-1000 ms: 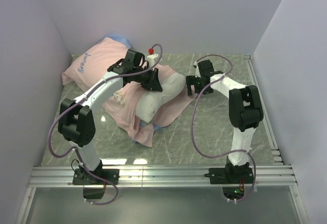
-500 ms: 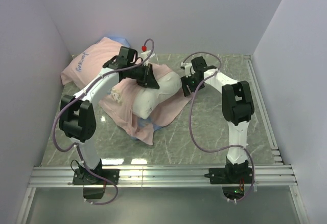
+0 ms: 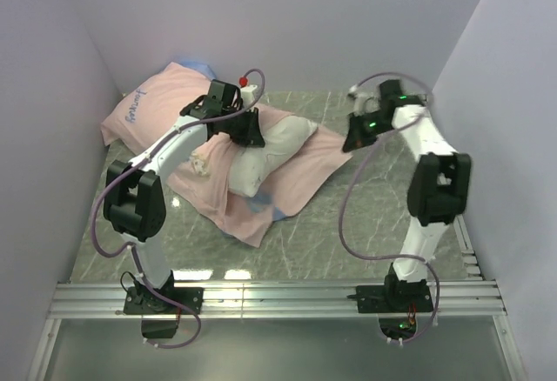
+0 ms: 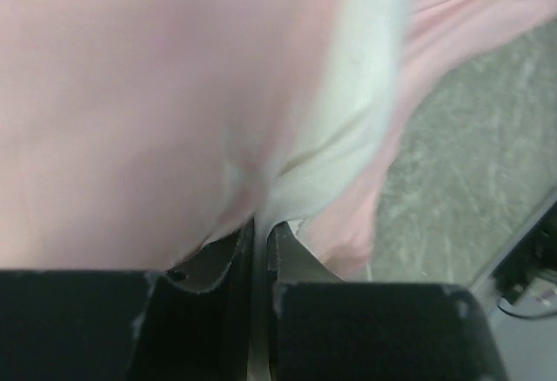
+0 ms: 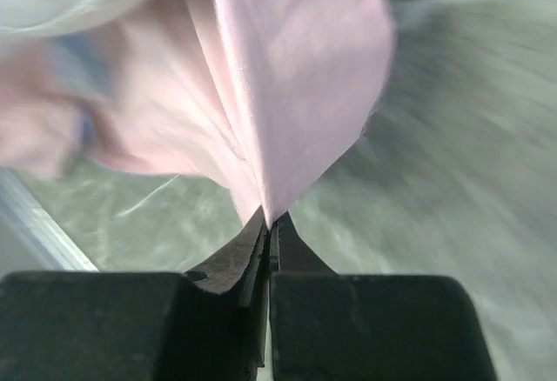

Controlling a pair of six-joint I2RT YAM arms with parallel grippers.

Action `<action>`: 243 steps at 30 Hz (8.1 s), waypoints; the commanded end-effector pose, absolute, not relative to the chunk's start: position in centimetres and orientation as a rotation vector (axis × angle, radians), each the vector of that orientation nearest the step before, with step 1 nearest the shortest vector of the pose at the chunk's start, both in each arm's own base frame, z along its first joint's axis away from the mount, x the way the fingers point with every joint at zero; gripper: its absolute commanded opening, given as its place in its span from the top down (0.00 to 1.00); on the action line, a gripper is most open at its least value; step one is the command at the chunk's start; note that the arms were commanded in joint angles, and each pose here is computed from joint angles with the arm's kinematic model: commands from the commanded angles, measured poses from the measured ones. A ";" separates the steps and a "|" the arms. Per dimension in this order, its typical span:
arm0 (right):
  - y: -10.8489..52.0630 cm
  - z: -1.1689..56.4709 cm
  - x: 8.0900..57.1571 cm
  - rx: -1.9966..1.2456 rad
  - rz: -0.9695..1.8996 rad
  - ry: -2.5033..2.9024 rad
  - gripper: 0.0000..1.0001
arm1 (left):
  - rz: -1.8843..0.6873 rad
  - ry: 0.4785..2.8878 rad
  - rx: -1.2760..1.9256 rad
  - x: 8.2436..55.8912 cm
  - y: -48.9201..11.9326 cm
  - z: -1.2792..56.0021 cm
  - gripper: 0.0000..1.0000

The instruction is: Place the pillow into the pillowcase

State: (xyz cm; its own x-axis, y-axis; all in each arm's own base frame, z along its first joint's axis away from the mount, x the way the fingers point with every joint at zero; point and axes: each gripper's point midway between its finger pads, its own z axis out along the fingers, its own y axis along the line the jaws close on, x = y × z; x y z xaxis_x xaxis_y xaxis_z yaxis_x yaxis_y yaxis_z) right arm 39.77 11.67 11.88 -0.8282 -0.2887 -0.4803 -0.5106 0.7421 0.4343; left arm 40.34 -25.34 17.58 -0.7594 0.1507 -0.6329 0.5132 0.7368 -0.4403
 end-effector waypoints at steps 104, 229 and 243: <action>31.3 7.8 46.1 0.744 1.446 2.057 0.84 | -1.764 1.960 0.565 35.4 -38.2 29.5 1.00; 13.7 0.1 42.4 0.410 0.257 2.609 1.00 | -1.503 2.246 0.561 35.7 -30.5 19.7 1.00; 10.1 11.4 40.9 0.264 0.675 2.365 1.00 | -0.833 2.290 1.093 34.4 -22.7 12.5 0.97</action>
